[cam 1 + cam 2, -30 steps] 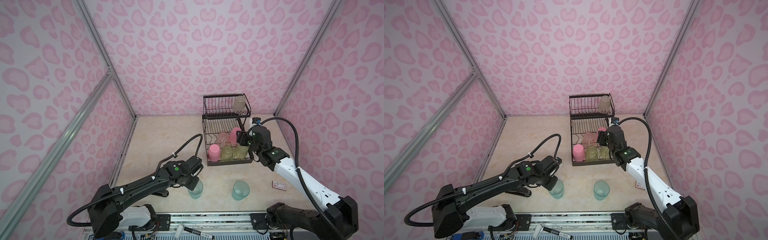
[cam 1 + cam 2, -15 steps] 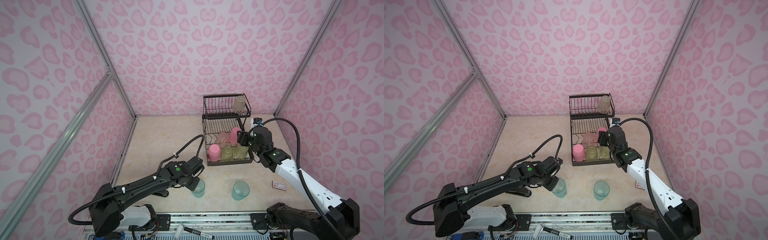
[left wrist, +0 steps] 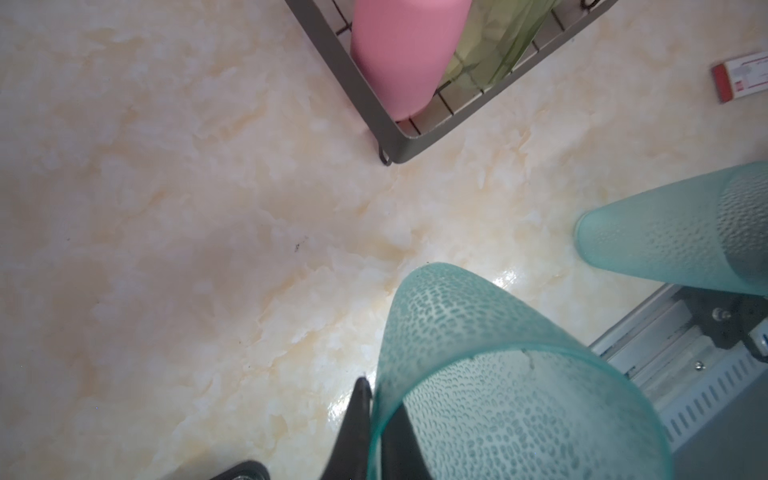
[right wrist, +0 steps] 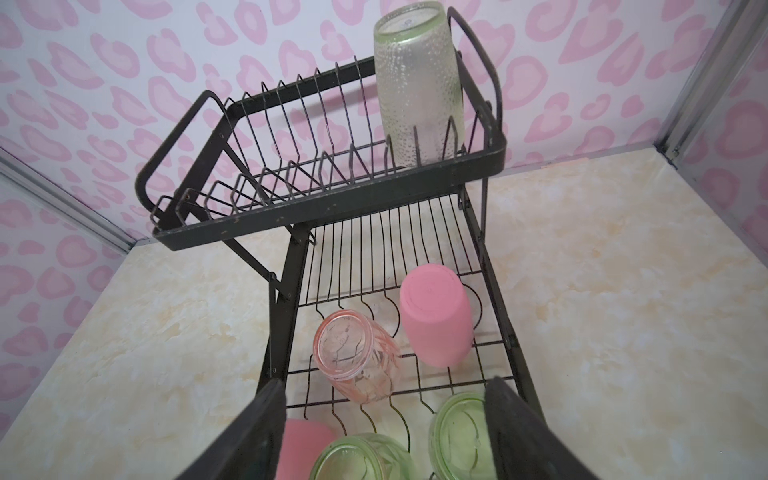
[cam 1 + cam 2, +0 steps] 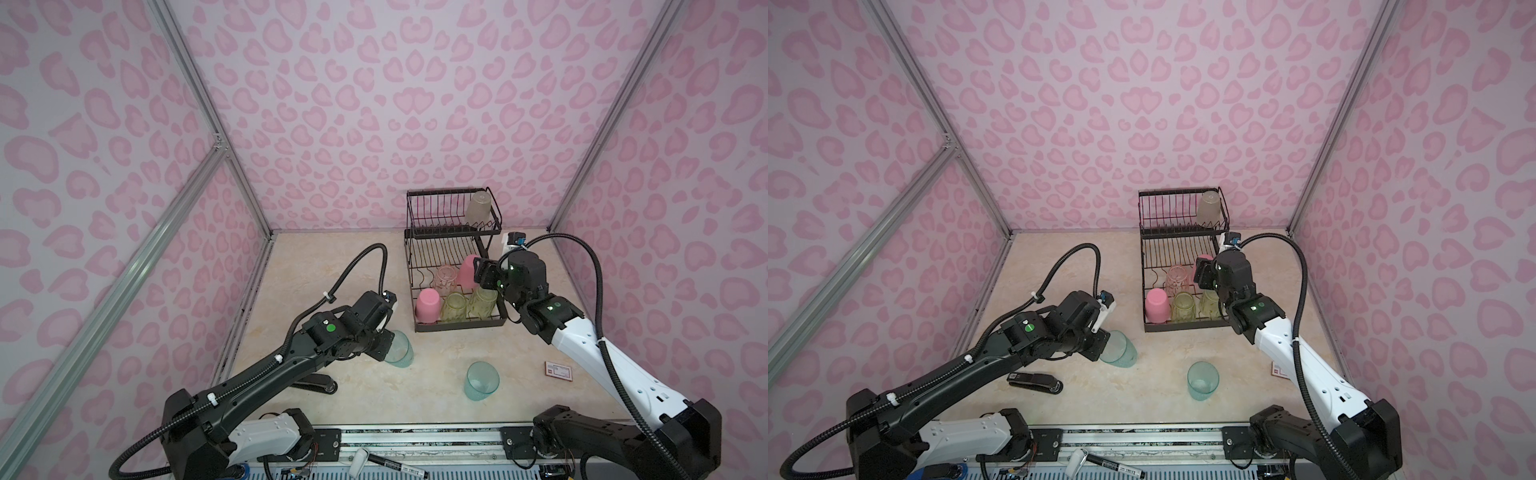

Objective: Load the cups into the dish rack
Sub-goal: 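Raise the teal cup toward the rack while the right gripper moves to meet it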

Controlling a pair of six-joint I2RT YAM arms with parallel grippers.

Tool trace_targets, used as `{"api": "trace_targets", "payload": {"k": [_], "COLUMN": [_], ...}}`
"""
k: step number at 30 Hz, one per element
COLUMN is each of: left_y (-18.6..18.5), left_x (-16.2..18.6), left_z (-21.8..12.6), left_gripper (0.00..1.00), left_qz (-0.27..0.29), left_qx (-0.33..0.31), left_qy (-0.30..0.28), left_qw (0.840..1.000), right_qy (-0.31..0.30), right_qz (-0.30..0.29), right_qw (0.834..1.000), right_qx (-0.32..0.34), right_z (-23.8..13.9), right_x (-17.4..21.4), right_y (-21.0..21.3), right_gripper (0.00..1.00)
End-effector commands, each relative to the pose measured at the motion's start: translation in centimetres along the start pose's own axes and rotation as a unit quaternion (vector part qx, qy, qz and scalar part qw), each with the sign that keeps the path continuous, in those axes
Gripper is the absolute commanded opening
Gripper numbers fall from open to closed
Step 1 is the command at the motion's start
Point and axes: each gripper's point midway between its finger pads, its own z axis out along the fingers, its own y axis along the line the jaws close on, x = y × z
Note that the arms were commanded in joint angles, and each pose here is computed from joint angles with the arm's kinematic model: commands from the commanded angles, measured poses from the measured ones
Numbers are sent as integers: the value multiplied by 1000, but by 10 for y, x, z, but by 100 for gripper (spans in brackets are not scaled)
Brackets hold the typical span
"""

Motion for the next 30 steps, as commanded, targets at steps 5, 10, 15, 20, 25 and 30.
{"api": "trace_targets", "payload": {"k": [5,10,15,20,25,30], "left_y": [-6,-3,17,31,52,60], "left_x": [-93,-149,-207,-252,-281,-298], "left_z": [-48,-90,-126,-135,-129,-122], "left_gripper": [6,5,5,4,3,4], "left_qz": [-53,-67,-100,-121,-154,-157], "left_qx": [115,182,226,259,278,293], "left_qy": [-143,-220,-298,-352,-390,-416], "left_qw": [982,956,922,891,864,846], "right_qy": [-14,-41,-57,-71,-60,-27], "right_qz": [-4,0,22,72,196,318], "right_qw": [1000,998,996,990,966,924], "right_qx": [-19,-45,-69,-94,-156,-212], "right_z": [4,3,14,28,46,66], "right_x": [-24,-57,-89,-122,-141,-147], "right_y": [27,57,83,100,105,110], "right_gripper": [75,75,75,77,77,78]}}
